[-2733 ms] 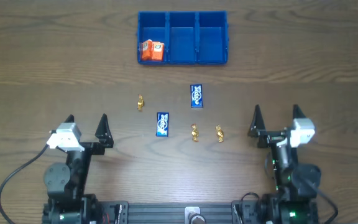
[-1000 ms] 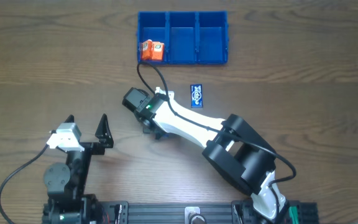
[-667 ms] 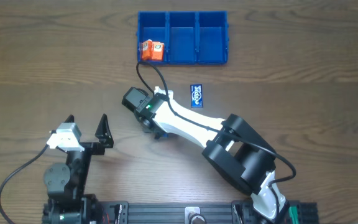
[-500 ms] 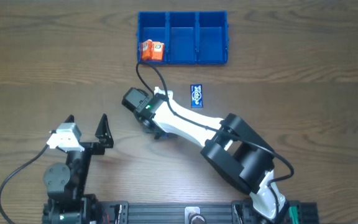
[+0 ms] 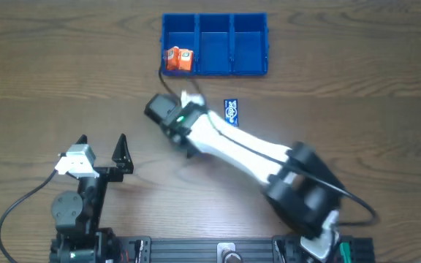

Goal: Sort Candies Into Trays

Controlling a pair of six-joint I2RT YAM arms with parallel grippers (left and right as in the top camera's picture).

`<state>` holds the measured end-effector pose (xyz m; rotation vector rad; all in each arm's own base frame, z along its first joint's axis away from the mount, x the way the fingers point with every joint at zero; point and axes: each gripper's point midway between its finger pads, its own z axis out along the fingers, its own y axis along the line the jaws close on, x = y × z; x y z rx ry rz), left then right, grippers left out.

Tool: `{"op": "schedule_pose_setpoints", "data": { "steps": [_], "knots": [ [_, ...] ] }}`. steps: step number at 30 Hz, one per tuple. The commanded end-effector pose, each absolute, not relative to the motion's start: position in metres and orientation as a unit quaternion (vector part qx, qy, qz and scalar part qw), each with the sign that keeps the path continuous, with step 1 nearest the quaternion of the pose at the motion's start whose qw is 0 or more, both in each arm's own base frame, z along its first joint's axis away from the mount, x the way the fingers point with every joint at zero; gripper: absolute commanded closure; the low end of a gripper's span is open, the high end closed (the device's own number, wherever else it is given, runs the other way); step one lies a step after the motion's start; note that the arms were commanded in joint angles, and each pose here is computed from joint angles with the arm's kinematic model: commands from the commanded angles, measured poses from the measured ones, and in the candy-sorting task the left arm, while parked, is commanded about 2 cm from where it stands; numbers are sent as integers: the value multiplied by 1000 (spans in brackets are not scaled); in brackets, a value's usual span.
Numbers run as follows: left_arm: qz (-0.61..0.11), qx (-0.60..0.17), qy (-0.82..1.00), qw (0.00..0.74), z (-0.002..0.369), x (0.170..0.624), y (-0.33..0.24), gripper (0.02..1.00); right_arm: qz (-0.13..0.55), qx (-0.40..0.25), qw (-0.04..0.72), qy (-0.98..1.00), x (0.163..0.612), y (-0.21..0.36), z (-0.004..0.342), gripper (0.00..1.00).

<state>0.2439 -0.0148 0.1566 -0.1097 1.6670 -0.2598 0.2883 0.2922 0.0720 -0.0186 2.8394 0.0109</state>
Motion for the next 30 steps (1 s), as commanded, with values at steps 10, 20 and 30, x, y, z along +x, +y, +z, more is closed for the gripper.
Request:
{"op": "schedule_pose_setpoints", "data": {
  "steps": [10,20,30],
  "knots": [
    [-117,-42,753,646,141,243,-18,20,-23,-9,386,922,510,233,213,750],
    [-117,-42,753,646,141,243,-18,20,-24,2,365,931,548,233,141,435],
    [-117,-42,753,646,141,243,-18,20,-3,-1,370,929,530,229,187,187]
  ]
}}
